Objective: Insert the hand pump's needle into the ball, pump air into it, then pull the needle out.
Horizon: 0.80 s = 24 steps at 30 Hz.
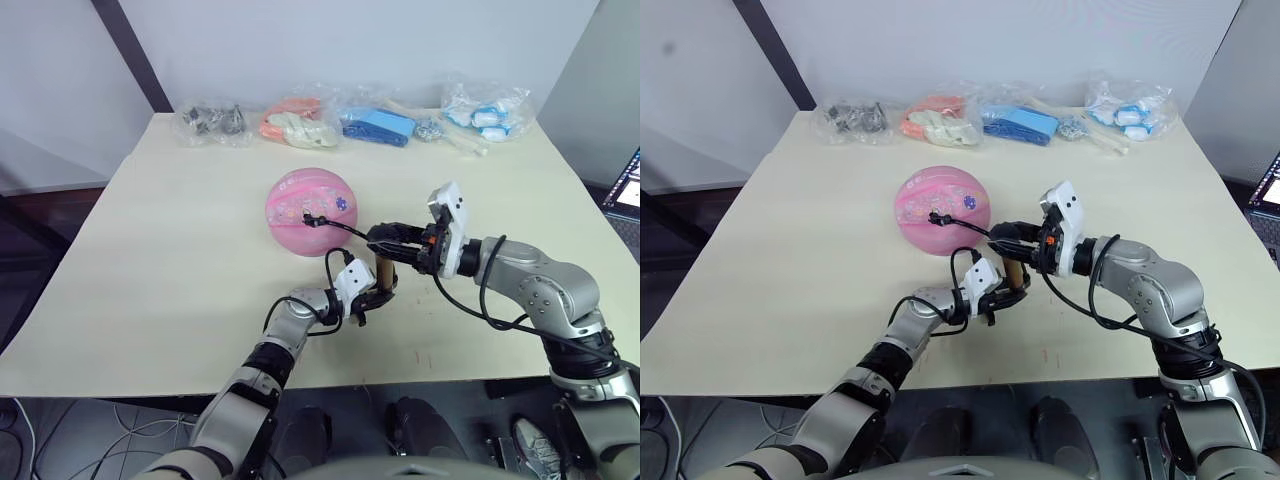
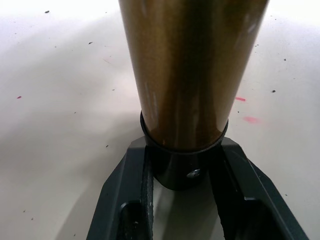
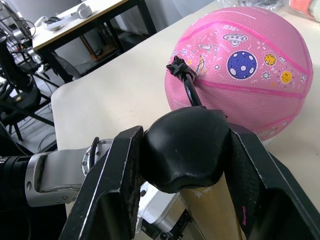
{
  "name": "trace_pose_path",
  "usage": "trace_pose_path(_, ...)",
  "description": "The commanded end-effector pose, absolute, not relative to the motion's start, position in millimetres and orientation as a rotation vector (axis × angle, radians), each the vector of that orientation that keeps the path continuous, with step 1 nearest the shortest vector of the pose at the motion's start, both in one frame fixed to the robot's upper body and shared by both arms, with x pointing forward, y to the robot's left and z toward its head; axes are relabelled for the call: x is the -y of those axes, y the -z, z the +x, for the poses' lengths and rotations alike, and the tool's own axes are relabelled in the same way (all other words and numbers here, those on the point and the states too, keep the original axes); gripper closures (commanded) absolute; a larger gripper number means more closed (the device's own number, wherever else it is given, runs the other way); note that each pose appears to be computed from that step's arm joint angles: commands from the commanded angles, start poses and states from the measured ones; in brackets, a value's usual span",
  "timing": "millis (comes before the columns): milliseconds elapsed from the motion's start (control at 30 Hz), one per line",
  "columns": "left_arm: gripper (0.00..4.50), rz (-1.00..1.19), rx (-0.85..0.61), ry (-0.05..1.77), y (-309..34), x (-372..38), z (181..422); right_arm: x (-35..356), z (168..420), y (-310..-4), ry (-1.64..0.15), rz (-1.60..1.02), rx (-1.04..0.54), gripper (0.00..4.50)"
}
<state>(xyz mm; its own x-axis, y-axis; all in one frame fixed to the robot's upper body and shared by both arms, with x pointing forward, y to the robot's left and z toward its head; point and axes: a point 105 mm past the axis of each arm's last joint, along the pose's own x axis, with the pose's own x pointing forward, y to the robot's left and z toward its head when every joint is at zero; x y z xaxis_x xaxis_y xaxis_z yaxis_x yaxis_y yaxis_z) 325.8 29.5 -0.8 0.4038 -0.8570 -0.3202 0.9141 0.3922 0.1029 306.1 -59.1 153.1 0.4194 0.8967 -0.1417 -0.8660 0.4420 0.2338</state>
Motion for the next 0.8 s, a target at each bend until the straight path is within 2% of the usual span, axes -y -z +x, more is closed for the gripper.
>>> trace_pose_path(33,3.44,0.288,-0.409,1.122,39.1,-47.9,309.2,57.3,302.8,-158.4,-1.124,0.185,-0.333,2.72)
trace_pose_path(200,3.44,0.288,-0.410,1.123,39.0,-46.5,310.2,61.8,305.4,-236.2,-1.154,0.178,-0.171,2.72)
trace_pose_path(267,3.44,0.288,-0.409,1.124,38.7,-46.0,310.7,64.6,303.8,-255.8,-1.160,0.171,-0.143,2.72)
trace_pose_path(367,3.44,0.288,-0.410,1.124,38.7,-45.7,311.1,66.9,301.2,-269.9,-1.166,0.169,-0.135,2.72)
trace_pose_path(500,3.44,0.287,-0.410,1.125,39.3,-45.2,310.8,73.5,292.7,-315.5,-1.190,0.143,-0.051,2.72)
trace_pose_path(700,3.44,0.287,-0.412,1.125,40.4,-46.5,309.8,73.4,286.8,-344.1,-1.189,0.131,0.000,2.72)
trace_pose_path(800,3.44,0.287,-0.412,1.126,40.6,-46.5,309.4,71.3,286.5,-339.5,-1.194,0.135,-0.016,2.72)
